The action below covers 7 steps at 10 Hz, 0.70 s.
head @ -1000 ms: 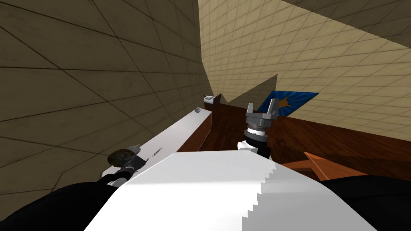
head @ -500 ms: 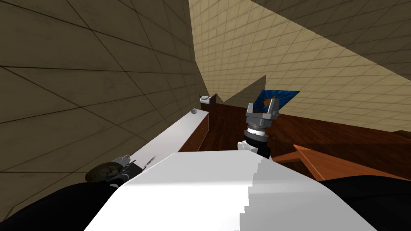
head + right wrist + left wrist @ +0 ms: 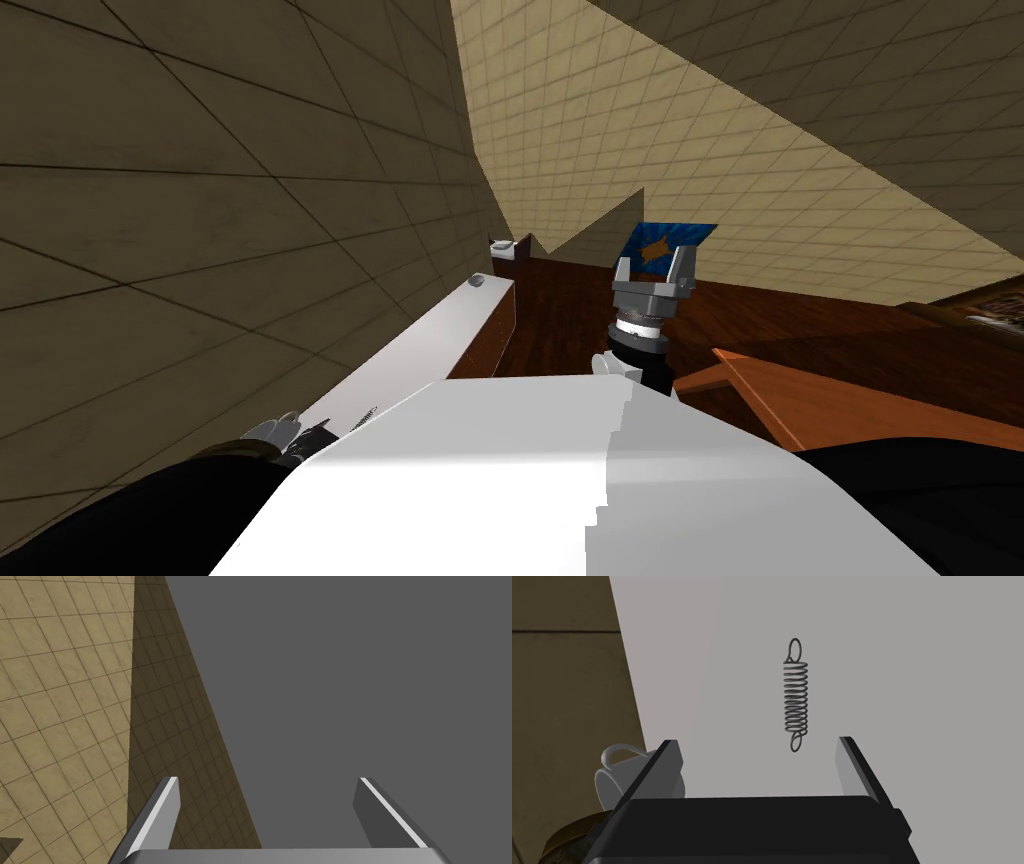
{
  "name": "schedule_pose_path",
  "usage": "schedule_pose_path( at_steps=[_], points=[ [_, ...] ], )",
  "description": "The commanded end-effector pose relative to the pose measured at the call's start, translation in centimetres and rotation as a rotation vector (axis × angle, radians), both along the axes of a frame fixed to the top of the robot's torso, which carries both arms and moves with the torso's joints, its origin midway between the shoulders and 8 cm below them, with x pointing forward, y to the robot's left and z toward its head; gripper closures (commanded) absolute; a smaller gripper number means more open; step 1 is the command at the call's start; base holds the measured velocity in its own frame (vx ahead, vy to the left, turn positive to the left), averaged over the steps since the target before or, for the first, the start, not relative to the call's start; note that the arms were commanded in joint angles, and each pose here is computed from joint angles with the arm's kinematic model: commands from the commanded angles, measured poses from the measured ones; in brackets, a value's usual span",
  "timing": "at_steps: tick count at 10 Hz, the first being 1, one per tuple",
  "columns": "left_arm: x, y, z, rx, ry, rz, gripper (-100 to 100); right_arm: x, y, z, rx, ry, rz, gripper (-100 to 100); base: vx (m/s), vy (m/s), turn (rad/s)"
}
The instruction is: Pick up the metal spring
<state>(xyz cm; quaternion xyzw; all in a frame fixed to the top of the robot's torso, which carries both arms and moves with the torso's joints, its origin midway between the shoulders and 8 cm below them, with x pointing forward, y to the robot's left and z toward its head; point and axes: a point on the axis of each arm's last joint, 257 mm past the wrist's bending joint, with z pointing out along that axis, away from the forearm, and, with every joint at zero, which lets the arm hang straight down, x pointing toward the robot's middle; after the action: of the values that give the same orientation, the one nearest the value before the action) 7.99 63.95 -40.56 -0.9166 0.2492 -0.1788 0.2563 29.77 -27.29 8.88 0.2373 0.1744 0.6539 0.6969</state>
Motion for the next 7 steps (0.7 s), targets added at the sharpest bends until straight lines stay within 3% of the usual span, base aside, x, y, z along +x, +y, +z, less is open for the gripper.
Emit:
schedule_pose_path(
  at_steps=[1, 2, 4, 5, 7],
  points=[
    [-2.6, -0.5, -1.1, -0.066, 0.048, 0.049, -100, 0.0, 0.0, 0.0, 0.000, 0.000, 0.000, 0, 0.049, 0.025, -0.228],
    [-2.7, -0.6, -1.2, -0.071, 0.052, 0.048, -100, 0.0, 0.0, 0.0, 0.000, 0.000, 0.000, 0, 0.035, 0.027, -0.138],
    [-7.2, -1.1, -2.7, -0.162, 0.137, 0.122, -100, 0.0, 0.0, 0.0, 0.000, 0.000, 0.000, 0, 0.039, 0.034, -0.268],
    [-7.1, -1.3, -2.7, -0.175, 0.131, 0.128, -100, 0.0, 0.0, 0.0, 0.000, 0.000, 0.000, 0, 0.049, 0.042, -0.090],
    [-11.2, -2.3, -3.7, -0.262, 0.206, 0.200, -100, 0.0, 0.0, 0.0, 0.000, 0.000, 0.000, 0, 0.046, 0.038, -0.249]
  ],
)
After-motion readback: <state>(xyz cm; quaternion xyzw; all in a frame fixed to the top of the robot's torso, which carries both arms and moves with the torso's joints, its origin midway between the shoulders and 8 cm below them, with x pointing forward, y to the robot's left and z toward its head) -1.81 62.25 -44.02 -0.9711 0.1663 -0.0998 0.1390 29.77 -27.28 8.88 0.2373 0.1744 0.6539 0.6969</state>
